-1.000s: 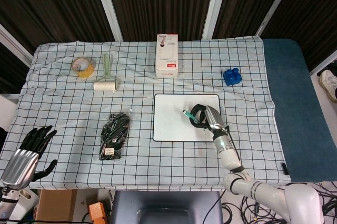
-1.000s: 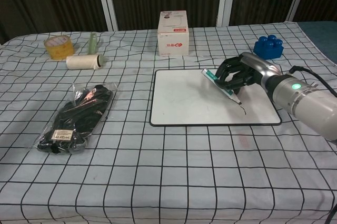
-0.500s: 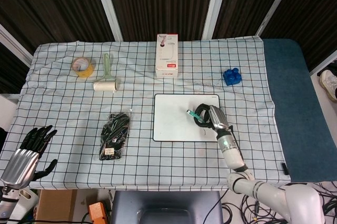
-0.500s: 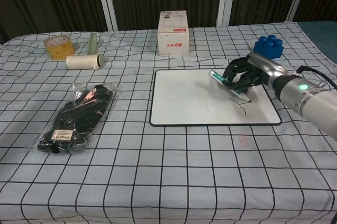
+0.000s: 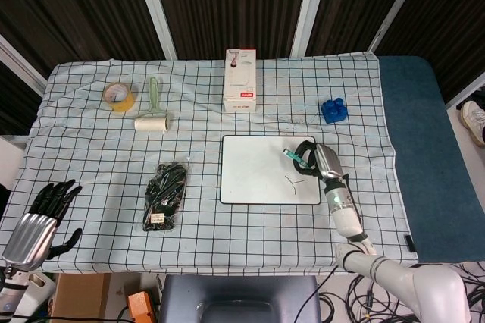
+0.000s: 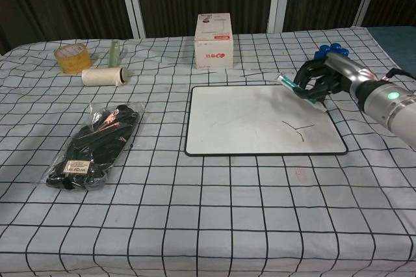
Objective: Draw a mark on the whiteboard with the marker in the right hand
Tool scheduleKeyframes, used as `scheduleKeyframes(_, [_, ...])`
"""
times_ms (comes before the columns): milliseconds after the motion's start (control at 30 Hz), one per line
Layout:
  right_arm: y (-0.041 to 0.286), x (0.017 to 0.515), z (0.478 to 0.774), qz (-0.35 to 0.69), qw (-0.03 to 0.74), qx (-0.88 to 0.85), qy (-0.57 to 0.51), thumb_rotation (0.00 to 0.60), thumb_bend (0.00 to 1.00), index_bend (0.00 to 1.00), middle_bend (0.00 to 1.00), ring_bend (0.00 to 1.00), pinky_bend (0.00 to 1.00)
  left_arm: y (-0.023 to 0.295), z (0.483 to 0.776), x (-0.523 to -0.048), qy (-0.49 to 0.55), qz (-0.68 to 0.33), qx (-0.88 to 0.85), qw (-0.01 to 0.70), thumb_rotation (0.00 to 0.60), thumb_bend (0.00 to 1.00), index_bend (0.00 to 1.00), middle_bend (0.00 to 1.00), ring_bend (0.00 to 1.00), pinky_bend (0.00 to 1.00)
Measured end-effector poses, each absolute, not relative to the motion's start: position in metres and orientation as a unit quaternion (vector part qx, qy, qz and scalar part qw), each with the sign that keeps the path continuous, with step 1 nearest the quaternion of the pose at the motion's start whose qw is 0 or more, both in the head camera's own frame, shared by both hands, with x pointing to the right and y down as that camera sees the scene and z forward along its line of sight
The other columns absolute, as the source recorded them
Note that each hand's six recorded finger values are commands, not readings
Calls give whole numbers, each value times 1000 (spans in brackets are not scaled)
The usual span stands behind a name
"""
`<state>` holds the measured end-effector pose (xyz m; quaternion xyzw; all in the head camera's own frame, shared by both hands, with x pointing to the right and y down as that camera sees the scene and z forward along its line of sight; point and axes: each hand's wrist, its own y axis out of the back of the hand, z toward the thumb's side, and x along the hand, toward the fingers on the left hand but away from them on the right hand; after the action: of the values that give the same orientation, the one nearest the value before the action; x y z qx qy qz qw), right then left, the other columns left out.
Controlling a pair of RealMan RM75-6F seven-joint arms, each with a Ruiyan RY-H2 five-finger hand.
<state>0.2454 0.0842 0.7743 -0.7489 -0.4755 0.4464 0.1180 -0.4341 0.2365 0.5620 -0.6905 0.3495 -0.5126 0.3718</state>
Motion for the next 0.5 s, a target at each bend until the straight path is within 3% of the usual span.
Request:
scheduleKeyframes(200, [76, 252, 750, 423, 155, -750, -484, 600, 428, 1000, 761, 669, 606, 237, 558, -436, 356, -509, -689, 374, 600, 361, 0, 0, 0, 31])
scheduleKeyframes(500, [90, 301, 704, 477, 303, -729, -385, 600, 428, 1000, 762, 646, 538, 239, 558, -433, 353, -508, -689, 377, 600, 361, 0, 0, 0, 30])
